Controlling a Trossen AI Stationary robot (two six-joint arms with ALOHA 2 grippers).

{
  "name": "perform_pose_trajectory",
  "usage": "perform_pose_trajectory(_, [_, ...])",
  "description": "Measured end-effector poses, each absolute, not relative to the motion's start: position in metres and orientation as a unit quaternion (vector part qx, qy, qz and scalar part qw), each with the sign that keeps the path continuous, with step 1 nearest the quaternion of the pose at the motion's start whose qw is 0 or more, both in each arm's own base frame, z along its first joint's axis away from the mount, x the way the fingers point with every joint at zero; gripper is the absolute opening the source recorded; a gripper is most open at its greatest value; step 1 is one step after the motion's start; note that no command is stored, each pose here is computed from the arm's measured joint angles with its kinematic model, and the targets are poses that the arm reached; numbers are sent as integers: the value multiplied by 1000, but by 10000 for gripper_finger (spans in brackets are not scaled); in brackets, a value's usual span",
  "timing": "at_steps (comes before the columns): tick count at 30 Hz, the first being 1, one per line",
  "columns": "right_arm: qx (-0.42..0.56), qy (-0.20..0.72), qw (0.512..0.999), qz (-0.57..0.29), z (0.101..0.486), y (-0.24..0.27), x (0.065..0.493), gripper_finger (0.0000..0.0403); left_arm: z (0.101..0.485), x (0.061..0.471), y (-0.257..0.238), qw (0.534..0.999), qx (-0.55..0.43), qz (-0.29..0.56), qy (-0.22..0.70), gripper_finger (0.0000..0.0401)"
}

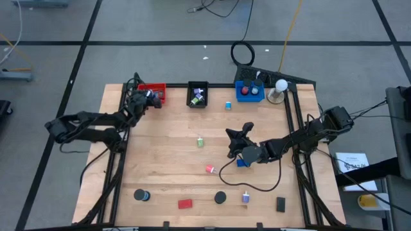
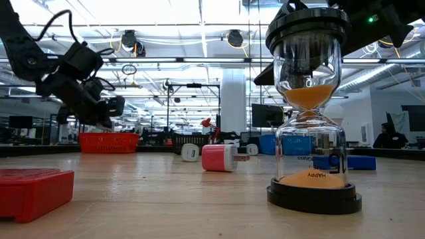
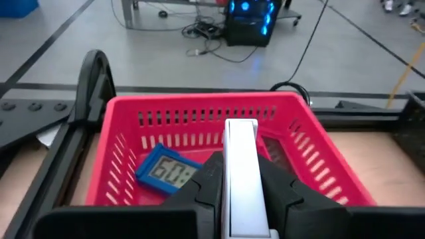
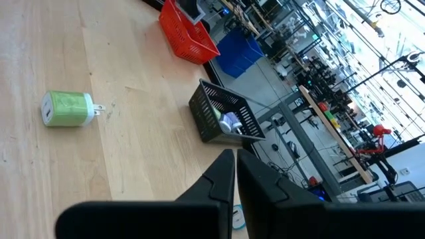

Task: Pick & Place Office items
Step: Put the white digital clock into the red bin

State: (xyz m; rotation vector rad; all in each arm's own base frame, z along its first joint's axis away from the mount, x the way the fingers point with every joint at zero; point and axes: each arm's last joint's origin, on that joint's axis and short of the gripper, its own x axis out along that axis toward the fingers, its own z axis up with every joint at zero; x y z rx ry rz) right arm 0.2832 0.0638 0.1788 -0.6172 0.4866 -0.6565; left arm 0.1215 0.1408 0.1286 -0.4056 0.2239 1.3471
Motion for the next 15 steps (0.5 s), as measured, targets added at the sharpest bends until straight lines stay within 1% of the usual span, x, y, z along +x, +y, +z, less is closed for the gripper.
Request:
perform_pose_trajectory(11, [-295, 233, 872, -314, 179, 64, 283, 15, 125, 126, 144, 746, -174, 638, 83, 57])
perform_pose_trajectory(15, [-295, 233, 872, -314, 179, 64, 283, 16, 130, 127, 146, 745, -170, 644, 49, 57])
